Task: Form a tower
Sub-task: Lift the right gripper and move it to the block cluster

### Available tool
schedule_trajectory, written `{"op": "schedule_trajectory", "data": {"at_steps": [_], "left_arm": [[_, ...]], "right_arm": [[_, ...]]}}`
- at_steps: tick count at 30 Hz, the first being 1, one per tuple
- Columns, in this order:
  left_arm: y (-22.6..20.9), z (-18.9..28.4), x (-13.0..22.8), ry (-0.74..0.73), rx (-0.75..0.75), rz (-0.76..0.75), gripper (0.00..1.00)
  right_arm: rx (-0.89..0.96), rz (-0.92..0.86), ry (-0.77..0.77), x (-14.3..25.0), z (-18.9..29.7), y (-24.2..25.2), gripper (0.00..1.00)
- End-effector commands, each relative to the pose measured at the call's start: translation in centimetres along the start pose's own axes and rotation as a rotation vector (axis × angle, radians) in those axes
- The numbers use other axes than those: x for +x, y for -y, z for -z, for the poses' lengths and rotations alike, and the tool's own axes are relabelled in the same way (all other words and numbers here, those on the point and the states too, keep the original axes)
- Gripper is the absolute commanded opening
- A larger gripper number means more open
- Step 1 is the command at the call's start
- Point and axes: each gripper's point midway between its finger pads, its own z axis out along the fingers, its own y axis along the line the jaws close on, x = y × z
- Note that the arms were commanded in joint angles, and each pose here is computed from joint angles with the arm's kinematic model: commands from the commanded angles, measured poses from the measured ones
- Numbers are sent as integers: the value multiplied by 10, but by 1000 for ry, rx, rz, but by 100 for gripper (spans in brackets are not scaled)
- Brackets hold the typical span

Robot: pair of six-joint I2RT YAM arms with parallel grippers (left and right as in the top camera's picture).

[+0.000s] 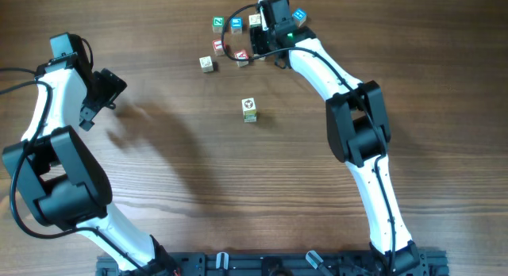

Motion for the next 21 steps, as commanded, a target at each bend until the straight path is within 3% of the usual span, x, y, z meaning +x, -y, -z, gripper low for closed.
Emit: {"op": "schedule_trajectory", "data": {"at_steps": [1, 5, 8, 9, 11, 18, 21], "left_arm": [[0, 10, -8, 31, 8, 10, 100], [0, 10, -8, 31, 8, 10, 100], [0, 10, -8, 31, 8, 10, 100], [0, 10, -8, 31, 8, 10, 100], [0, 10, -8, 31, 8, 10, 100], [0, 10, -8, 31, 8, 10, 100], [0, 10, -8, 31, 8, 10, 100]], "right_arm": [[-22, 6, -27, 14, -11, -4, 50], [-85, 5, -28, 14, -11, -15, 51], [-84, 5, -25, 13, -11, -15, 61], [-80, 7, -22, 12, -11, -14, 71], [-70, 7, -7, 9, -11, -12, 74], [-57, 32, 50, -4, -12, -10, 75], [-57, 32, 49, -3, -13, -11, 69]]}}
